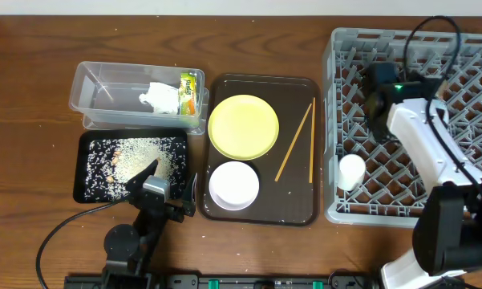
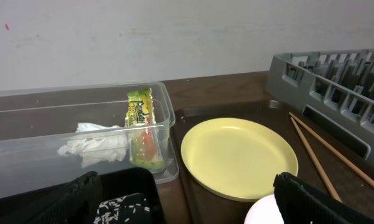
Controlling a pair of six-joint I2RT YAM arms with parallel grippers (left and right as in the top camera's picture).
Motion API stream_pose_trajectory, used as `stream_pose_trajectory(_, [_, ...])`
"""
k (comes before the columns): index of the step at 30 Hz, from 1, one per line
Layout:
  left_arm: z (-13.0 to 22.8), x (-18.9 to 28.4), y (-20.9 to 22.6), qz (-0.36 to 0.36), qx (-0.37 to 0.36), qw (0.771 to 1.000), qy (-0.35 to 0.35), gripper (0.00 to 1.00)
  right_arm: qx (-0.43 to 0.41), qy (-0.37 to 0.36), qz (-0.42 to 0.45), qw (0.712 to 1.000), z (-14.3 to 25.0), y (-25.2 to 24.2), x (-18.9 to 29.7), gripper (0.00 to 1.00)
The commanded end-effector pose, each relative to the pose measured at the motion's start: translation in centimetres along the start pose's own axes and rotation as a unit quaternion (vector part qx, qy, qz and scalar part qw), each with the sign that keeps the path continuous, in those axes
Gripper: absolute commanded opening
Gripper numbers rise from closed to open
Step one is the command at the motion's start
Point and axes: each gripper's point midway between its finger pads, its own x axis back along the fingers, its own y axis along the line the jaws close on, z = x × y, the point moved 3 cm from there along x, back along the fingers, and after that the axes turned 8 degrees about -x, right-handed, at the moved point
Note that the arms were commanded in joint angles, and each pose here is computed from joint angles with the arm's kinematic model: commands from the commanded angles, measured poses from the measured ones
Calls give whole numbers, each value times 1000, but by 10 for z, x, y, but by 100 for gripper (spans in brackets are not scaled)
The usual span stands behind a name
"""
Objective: Sort waste into correct bins and load items into the dishwasher rack
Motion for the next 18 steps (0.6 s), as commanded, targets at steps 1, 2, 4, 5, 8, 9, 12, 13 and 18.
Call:
stream_pose_trajectory(1, [14,-2,-3,8,3,1000,16,91,28,33,-58,997,17,24,14,11])
stream_pose_trajectory(2, [14,-2,-3,8,3,1000,16,91,35,36,-66,997,19,27,17,12])
stream_pose_trajectory(4, [14,-2,-3,8,3,1000,16,91,47,42,-79,995,25,31,24,15])
stream_pose_trajectory(5, [14,-2,-3,8,3,1000,16,91,55,48,-86,994,28,33,27,17])
stream_pose_trajectory(8, [14,-2,-3,8,3,1000,16,91,52,52,-84,994,32,27,35,2])
stream_pose_trajectory(9, [14,-2,-3,8,3,1000,16,91,46,49,-78,995,30,23,36,1])
stream_pose_trajectory(12, [14,-2,-3,8,3,1000,16,91,16,26,-56,998,18,6,36,1])
stream_pose_trajectory(13, [14,-2,-3,8,3,1000,16,91,6,17,-49,999,14,0,35,1])
stream_pose_trajectory(18, [14,-2,-3,8,3,1000,16,91,-46,0,-14,999,-3,-26,20,1])
